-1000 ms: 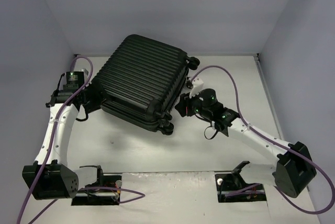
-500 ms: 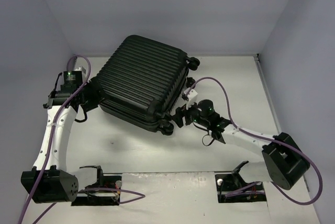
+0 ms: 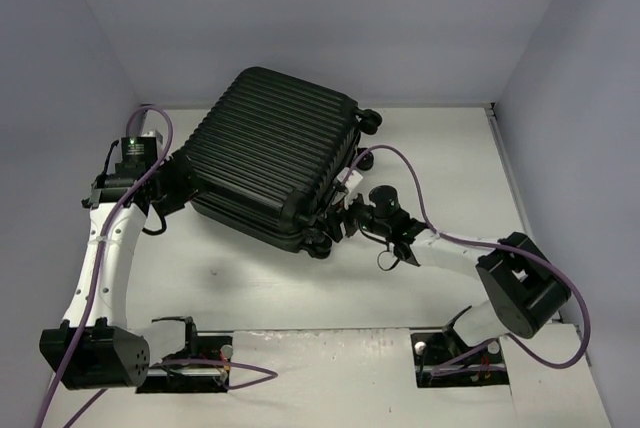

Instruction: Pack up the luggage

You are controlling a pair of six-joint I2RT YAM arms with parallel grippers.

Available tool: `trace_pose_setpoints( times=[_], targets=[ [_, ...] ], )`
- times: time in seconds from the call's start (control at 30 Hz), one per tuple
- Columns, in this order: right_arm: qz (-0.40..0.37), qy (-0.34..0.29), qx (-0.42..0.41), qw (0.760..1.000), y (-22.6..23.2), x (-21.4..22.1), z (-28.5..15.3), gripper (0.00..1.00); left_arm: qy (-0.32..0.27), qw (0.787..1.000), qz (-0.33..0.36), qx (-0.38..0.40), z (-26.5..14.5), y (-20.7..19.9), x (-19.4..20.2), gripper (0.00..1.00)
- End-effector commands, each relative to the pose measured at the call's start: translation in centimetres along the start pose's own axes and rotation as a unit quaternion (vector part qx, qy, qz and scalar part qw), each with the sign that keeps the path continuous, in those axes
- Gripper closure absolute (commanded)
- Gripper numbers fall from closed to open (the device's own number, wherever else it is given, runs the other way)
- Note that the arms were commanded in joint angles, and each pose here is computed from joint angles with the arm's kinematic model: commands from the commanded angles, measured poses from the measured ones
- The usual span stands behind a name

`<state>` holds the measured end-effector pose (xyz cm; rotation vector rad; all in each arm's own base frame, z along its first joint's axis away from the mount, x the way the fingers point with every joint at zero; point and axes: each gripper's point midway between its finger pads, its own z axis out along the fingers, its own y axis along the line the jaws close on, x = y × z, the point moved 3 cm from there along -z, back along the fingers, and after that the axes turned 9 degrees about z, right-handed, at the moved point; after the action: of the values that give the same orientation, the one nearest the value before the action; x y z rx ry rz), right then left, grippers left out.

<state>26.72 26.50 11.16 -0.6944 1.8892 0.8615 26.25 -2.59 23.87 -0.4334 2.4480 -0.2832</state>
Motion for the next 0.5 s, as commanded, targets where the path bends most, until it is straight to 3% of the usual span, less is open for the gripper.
trace_pose_setpoints(
  times=[0.0, 0.23, 0.33, 0.37, 0.47],
  targets=[
    [-0.04, -0.071, -0.039, 0.996, 1.2, -4.6, 1.2, 0.45, -0.025, 1.0, 0.018, 0.005, -1.1, -0.3, -0.7, 0.42],
    [-0.042, -0.053, -0.066, 0.996, 1.5, -3.7, 2.0, 0.73, -0.025, 0.999, 0.022, 0.021, -1.3, -0.7, -0.6, 0.42],
    [-0.036, -0.051, -0.063, 0.996, 1.5, -3.3, 1.6, 0.88, -0.029, 0.999, 0.027, 0.032, -1.5, -1.2, -0.5, 0.42],
    [-0.037, -0.055, -0.063, 0.996, 1.6, -3.4, 1.4, 0.97, -0.029, 0.999, 0.029, 0.033, -1.5, -1.3, -0.4, 0.42],
    [-0.032, -0.057, -0.058, 0.996, 1.8, -3.4, 0.5, 1.0, -0.033, 0.998, 0.041, 0.038, -1.7, -1.5, -0.3, 0.42]
  ],
)
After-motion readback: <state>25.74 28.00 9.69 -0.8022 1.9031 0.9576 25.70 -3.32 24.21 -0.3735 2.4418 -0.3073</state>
